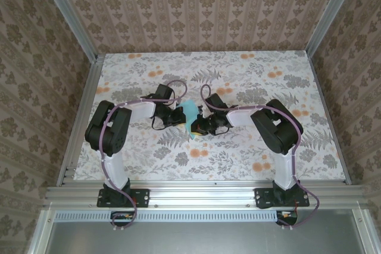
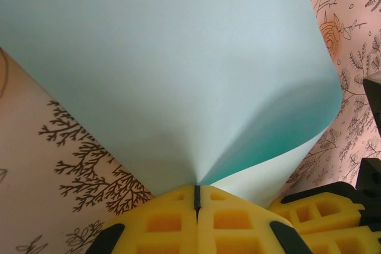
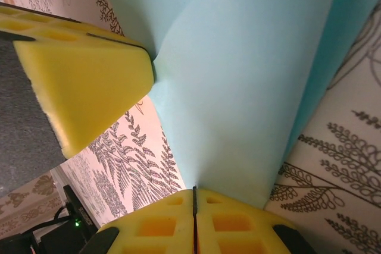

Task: Fold a paper plane with a square sheet of paper (pick it up from the middle)

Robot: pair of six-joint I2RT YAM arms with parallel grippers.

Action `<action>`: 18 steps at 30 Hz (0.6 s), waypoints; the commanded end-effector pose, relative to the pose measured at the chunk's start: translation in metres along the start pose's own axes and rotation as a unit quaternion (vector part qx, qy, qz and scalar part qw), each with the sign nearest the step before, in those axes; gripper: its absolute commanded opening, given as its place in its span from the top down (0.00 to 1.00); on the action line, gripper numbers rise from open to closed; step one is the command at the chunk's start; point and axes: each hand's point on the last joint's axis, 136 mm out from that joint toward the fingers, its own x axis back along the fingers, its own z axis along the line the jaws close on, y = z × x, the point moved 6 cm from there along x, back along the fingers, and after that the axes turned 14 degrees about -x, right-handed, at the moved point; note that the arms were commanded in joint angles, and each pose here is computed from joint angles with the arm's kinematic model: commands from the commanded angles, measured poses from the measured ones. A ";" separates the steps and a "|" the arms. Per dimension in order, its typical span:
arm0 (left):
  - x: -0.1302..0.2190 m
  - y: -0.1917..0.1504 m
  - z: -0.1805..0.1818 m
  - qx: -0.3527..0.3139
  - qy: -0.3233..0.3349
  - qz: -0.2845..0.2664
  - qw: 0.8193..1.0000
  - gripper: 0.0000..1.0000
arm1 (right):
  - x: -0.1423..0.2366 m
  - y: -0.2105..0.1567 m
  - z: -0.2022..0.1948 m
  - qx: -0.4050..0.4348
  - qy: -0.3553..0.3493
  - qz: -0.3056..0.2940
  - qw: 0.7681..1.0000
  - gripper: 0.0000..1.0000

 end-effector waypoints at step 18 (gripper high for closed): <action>-0.009 -0.013 0.022 0.016 0.052 0.026 0.998 1.00 | -0.003 -0.029 -0.009 0.014 0.014 0.060 0.998 0.91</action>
